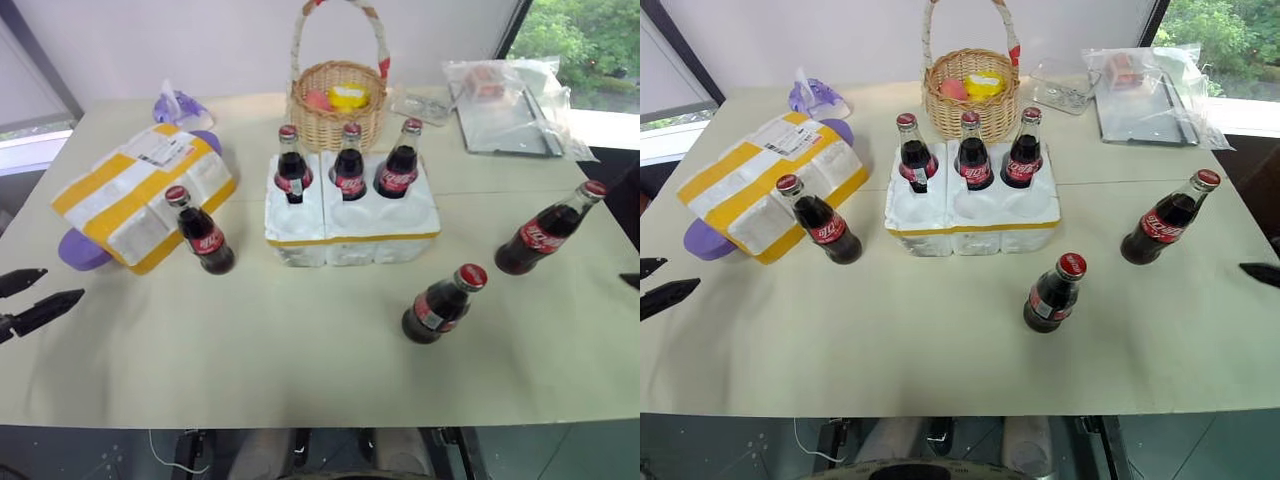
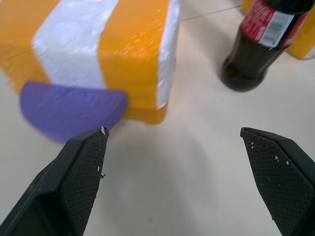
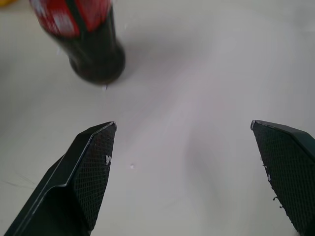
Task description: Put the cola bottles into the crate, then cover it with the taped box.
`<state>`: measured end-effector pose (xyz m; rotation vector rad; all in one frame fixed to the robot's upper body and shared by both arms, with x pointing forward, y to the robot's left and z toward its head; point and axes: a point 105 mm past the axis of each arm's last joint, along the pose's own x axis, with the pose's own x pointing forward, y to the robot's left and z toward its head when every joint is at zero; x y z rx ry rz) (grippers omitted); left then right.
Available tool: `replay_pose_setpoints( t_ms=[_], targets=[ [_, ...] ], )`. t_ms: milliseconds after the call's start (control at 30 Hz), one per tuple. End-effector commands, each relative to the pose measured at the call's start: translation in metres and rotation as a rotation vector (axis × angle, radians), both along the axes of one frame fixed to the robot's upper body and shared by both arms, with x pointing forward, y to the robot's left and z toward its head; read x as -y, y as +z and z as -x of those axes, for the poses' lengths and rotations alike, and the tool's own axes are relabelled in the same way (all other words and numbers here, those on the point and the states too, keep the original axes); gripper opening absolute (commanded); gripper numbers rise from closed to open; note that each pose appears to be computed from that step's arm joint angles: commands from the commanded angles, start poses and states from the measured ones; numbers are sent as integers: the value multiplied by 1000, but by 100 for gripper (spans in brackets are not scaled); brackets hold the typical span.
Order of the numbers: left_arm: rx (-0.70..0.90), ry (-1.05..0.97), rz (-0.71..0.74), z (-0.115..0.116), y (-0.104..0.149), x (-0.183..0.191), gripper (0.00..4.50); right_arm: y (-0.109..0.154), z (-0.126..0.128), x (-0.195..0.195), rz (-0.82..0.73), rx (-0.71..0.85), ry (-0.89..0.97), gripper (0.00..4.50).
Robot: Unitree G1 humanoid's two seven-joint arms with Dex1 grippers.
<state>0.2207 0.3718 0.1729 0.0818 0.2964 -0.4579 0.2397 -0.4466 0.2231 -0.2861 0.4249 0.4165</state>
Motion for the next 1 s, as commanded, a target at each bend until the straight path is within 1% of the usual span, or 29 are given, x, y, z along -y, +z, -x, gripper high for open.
replay_pose_setpoints(
  t_ms=[33,67,133,200,267,333,467,567,667,733,867,1000],
  targets=[
    [61,-112,33,-11,28,25,445,54,3,-11,12,75,62,450],
    [67,-130,42,-13,31,30,445,60,3,-13,11,83,68,450],
    [79,-219,9,-19,37,50,445,92,-6,-30,14,159,128,450],
    [91,-293,-21,-26,41,68,445,118,-14,-55,9,222,216,450],
    [98,-329,-31,-34,42,79,445,131,-22,-80,3,243,313,450],
    [96,-357,-47,-43,39,88,445,137,-31,-105,-12,245,400,450],
    [90,-400,-68,-58,31,102,445,141,-41,-156,-53,224,585,450],
    [90,-410,-62,-73,25,110,445,139,-41,-196,-95,215,746,450],
    [108,-427,-47,-82,24,121,445,135,-38,-227,-109,207,852,450],
    [106,-433,-53,-86,19,126,445,131,-38,-241,-112,200,891,450],
    [73,-448,-96,-84,4,128,445,127,-36,-255,-127,197,926,450],
    [69,-439,-93,-90,-5,132,445,129,-35,-266,-163,216,943,450]
  ],
)
